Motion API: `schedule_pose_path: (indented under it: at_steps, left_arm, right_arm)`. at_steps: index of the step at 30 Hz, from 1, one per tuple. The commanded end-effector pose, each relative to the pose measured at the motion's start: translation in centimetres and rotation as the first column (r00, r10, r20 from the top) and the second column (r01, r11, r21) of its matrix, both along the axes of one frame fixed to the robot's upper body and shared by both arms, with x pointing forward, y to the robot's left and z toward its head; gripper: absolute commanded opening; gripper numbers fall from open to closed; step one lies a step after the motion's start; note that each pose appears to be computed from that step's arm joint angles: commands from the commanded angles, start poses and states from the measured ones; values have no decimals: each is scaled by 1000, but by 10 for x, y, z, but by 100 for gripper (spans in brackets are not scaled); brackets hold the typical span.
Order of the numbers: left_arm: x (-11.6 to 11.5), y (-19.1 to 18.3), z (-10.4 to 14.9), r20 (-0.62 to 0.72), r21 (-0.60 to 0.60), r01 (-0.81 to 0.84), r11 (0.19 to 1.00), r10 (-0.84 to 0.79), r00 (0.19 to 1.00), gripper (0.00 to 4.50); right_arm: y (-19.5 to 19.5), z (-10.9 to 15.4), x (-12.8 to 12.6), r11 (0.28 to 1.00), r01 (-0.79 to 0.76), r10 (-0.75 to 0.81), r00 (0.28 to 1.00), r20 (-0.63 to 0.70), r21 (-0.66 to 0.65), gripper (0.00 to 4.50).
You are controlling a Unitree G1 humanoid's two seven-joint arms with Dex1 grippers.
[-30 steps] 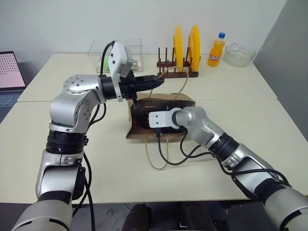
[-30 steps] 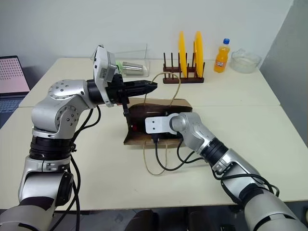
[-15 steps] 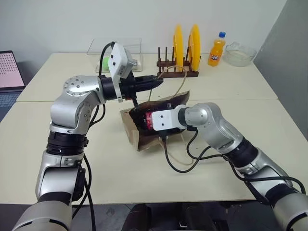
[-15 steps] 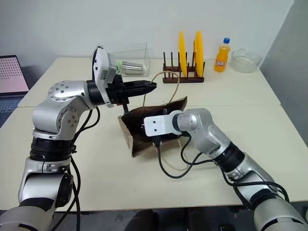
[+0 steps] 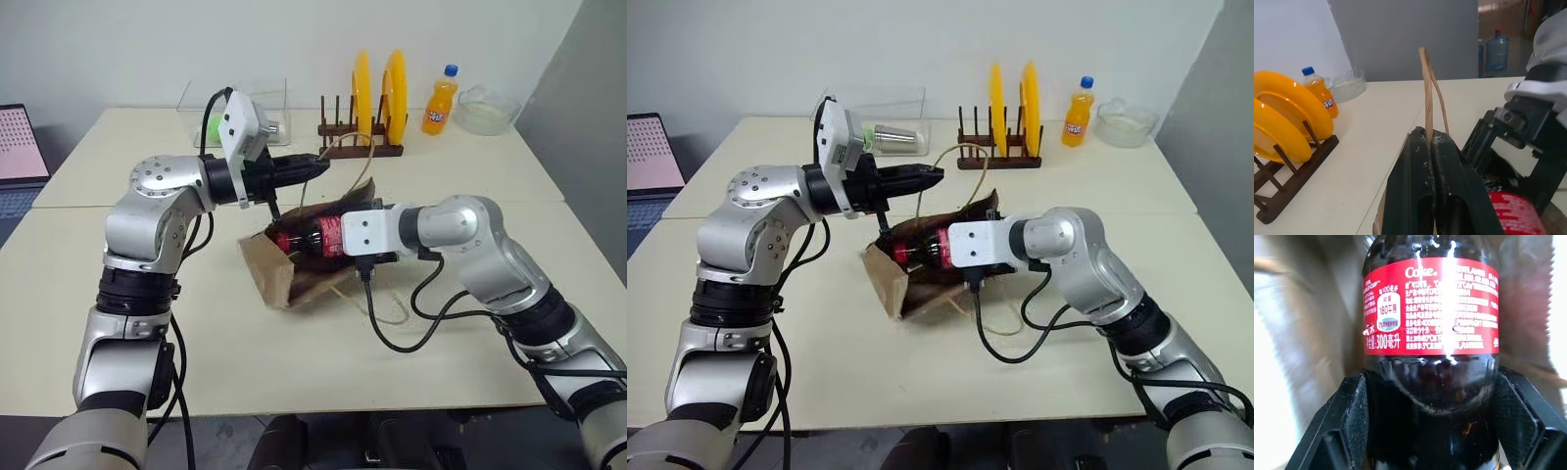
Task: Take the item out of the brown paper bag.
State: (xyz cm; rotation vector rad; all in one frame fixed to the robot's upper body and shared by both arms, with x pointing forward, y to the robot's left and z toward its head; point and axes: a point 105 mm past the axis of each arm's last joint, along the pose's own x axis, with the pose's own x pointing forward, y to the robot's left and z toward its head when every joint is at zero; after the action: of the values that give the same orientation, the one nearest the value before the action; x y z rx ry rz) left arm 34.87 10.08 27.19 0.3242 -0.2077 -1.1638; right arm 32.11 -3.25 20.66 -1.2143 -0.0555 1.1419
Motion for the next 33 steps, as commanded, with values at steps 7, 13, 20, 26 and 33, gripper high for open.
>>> schedule_pose_path:
  at_steps: [7, 13, 20, 26, 33]
  left_arm:
    - [-1, 1, 6, 50, 9, 0, 1000, 0, 999, 0]
    - [-2, 3, 1, 52, 27, -4, 1000, 3, 999, 0]
    - [-2, 10, -1, 61, 40, -24, 999, 22, 998, 0]
    - [-1, 10, -1, 71, 42, -28, 999, 25, 997, 0]
    - [-2, 9, -1, 71, 44, -22, 999, 19, 997, 0]
  right_arm:
    - [-11, 50, -44, 967, -184, 191, 981, -23, 179, 302]
    - [-50, 72, -38, 938, -32, 53, 997, -52, 344, 302]
    - [-174, 21, 5, 866, 461, -460, 886, -53, 195, 302]
    - [-233, -61, 17, 752, 659, -655, 750, -86, 13, 302]
    - [-241, -96, 13, 724, 689, -682, 712, -169, -23, 373]
